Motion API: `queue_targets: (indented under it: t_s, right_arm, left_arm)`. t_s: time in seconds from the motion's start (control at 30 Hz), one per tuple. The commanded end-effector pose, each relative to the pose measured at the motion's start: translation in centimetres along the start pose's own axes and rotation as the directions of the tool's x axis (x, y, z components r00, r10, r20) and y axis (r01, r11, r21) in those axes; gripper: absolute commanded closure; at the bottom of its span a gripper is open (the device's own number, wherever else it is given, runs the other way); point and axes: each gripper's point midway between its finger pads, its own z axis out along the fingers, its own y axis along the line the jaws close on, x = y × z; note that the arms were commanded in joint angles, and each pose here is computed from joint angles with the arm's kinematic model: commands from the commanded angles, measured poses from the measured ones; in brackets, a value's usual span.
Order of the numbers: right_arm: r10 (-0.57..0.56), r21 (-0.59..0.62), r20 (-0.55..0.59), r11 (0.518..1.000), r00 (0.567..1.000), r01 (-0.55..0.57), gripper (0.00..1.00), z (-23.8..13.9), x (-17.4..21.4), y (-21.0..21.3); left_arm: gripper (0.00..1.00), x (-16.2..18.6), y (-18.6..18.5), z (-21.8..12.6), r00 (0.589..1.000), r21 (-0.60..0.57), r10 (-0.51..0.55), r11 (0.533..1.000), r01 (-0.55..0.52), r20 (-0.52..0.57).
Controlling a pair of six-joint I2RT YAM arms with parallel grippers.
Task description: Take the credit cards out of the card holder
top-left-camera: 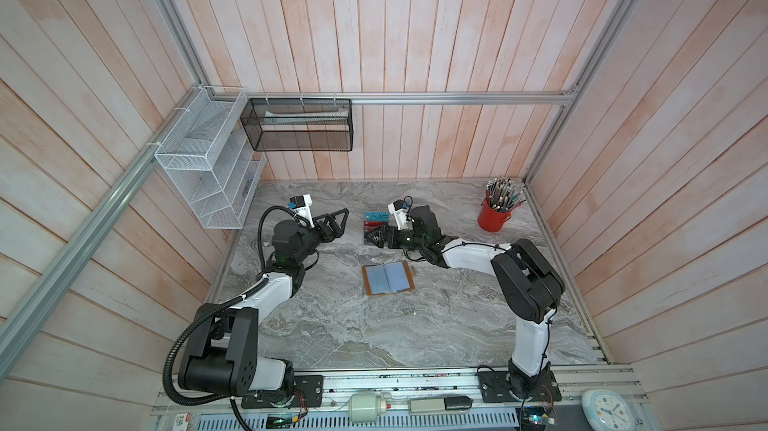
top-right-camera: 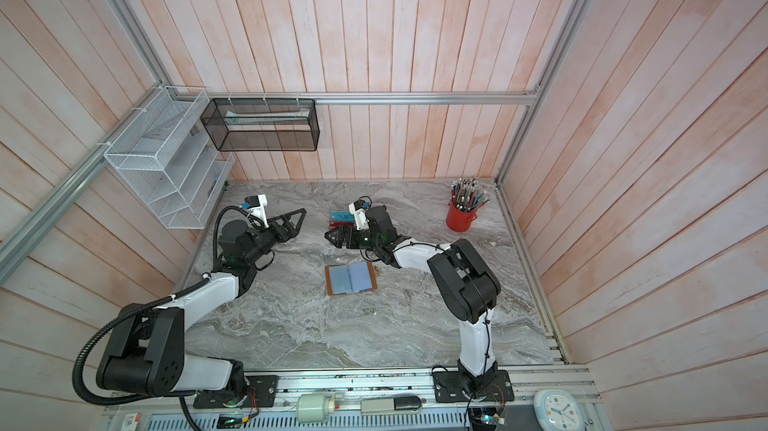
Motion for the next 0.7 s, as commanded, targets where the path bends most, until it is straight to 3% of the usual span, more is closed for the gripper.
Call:
queue_targets:
  t_s: [0.0, 0.67]
  right_arm:
    - [-0.001, -0.023, -0.004, 1.0, 1.0, 0.001, 0.02, 1.3, -0.4, -0.1]
    - [0.016, -0.024, 0.025, 1.0, 1.0, -0.015, 0.02, 3.8, -3.6, -1.7]
  left_arm:
    - [0.0, -0.4, -0.3, -0.7, 1.0, 0.007, 0.0, 1.0, 0.0, 0.022]
    - [0.0, -0.4, 0.4, -1.1, 1.0, 0.001, -0.008, 1.0, 0.008, 0.013]
